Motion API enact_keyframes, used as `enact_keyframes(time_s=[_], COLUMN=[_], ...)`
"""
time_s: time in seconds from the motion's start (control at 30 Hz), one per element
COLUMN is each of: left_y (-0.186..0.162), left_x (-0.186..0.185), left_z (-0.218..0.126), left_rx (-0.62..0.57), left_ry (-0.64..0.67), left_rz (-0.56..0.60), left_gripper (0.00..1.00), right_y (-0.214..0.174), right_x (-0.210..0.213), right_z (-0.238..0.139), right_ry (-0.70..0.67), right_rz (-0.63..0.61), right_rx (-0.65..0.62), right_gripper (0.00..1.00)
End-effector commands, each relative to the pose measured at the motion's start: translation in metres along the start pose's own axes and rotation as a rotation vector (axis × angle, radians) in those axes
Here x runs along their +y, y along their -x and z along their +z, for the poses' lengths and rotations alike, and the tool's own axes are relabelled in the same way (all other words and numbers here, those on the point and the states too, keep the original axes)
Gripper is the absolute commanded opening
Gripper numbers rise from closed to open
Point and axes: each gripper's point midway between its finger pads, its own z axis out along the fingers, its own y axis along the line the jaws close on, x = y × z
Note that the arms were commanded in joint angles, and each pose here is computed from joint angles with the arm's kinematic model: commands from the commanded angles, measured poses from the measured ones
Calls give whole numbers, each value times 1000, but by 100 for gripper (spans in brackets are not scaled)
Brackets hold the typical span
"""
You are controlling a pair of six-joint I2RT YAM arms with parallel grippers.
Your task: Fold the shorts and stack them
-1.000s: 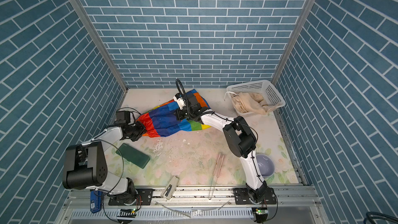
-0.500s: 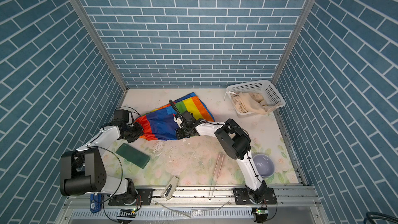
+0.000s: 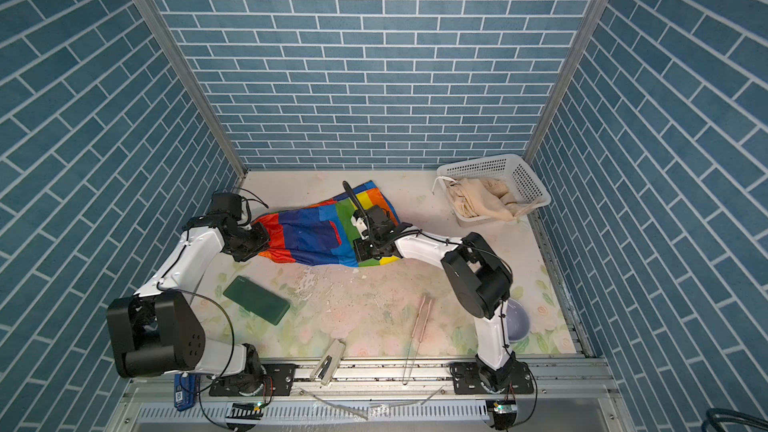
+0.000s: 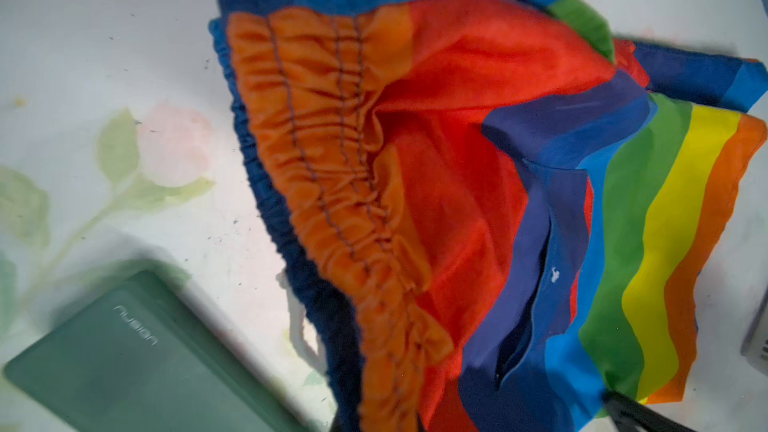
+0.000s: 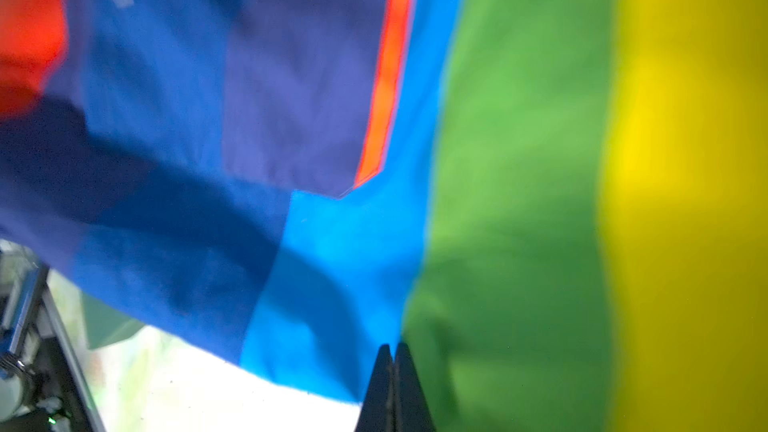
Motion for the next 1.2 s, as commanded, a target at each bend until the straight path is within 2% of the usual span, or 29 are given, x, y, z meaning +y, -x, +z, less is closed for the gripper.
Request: enact_keyframes(time_s=[0.0,0.3,0.43,0.63,0.8,1.17], left_y=[-11,12,23,31,27,14], left_x=[20,9,-1,-30,-58,-101], left_z=[-16,-29,-40,-52,-52,-53], left_rx=[44,8,-20,-47,-42,-29], left_ry=[112,131,147,212,257,410], left_rz=[83,107,136,260,367,593], left_gripper=[6,6,6,7,8,9], right_y=[-5,-63,-83,-101,-94,-50], right_x=[-25,-66,-76,-88,-81,-61], right_z=[-18,-14,-13,-10,-17,-51], right_ry=[-61,-138,-162,-204,-179,-136], right_rz=[83,237,265,284,272,211], right_rx=[-13,71,96,135,114,-23], right_gripper=[0,0,0,0,0,0])
